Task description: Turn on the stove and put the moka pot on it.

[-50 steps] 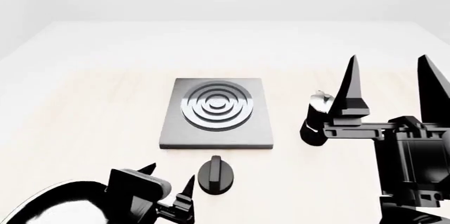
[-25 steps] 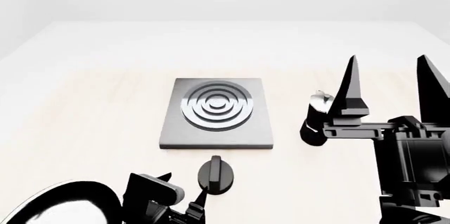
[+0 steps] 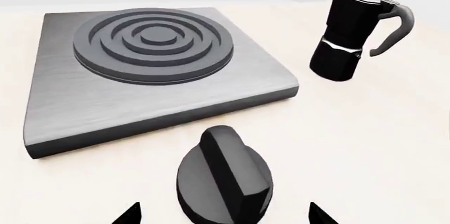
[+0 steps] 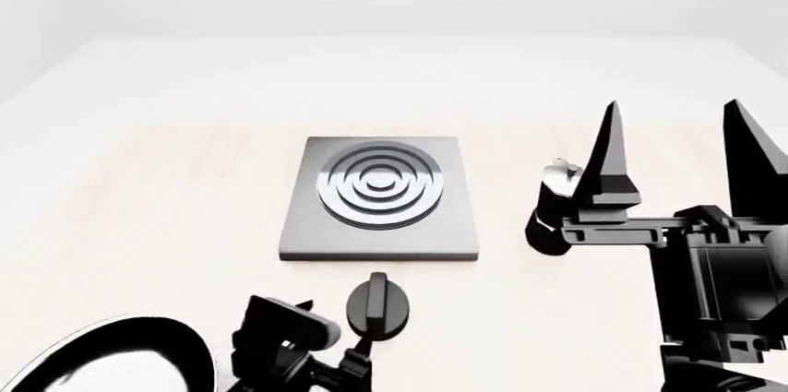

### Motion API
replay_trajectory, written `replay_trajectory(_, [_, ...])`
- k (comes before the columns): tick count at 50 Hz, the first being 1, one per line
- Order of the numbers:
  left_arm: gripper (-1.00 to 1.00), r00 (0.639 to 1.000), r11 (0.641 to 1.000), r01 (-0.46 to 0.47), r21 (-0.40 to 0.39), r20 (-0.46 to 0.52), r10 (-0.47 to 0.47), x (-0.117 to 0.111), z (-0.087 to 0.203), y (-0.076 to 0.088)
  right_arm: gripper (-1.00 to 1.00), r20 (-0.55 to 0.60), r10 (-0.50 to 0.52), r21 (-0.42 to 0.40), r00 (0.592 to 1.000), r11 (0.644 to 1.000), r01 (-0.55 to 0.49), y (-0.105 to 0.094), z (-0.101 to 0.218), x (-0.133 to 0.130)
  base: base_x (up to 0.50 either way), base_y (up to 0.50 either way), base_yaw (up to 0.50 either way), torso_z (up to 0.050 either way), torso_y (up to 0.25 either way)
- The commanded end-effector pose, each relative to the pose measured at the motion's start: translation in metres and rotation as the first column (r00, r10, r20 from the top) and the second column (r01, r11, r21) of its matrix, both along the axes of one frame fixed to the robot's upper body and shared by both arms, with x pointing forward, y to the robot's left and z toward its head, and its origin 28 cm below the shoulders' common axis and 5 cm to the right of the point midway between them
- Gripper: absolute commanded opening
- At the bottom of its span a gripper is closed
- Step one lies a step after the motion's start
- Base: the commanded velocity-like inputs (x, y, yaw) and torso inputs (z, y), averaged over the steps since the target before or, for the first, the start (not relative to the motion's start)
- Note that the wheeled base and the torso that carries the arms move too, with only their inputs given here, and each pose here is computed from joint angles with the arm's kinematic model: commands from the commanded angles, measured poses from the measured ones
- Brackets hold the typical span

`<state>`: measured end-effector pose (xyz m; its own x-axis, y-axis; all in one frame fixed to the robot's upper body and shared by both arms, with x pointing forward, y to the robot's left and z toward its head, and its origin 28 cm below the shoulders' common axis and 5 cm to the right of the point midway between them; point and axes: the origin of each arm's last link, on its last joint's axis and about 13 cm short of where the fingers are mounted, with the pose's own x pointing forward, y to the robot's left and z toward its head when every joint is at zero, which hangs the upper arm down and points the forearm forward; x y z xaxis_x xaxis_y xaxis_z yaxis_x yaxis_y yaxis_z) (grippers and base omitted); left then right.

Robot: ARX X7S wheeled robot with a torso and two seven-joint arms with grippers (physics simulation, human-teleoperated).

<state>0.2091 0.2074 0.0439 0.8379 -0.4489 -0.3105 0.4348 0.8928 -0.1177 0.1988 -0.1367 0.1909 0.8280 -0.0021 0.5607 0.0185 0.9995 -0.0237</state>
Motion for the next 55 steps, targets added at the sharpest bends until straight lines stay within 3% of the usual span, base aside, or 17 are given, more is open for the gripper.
replay_trajectory(1, [1.0,1.0,1.0,0.018,0.008,-0.004,-0.018,0.005,0.0,-0.005,1.0,0.001,0.003,-0.002,1.0,1.0,-0.003,0.0,0.001,0.0,0.0,0.0,0.0,0.0,0.0])
replay_trajectory(27, [1.0,0.997,0.997,0.081,0.002,-0.02,-0.081,0.022,-0.006,-0.019,1.0,0.005,0.007,-0.003,1.0,1.0,-0.007,0.0,0.002,-0.001,0.0,0.0,0.0,0.0,0.0])
replay_trajectory(55, [1.0,0.994,0.994,0.107,0.001,-0.027,-0.107,0.024,-0.01,-0.024,1.0,-0.006,0.012,-0.003,1.0,1.0,-0.012,0.001,-0.002,-0.001,0.0,0.0,0.0,0.0,0.0])
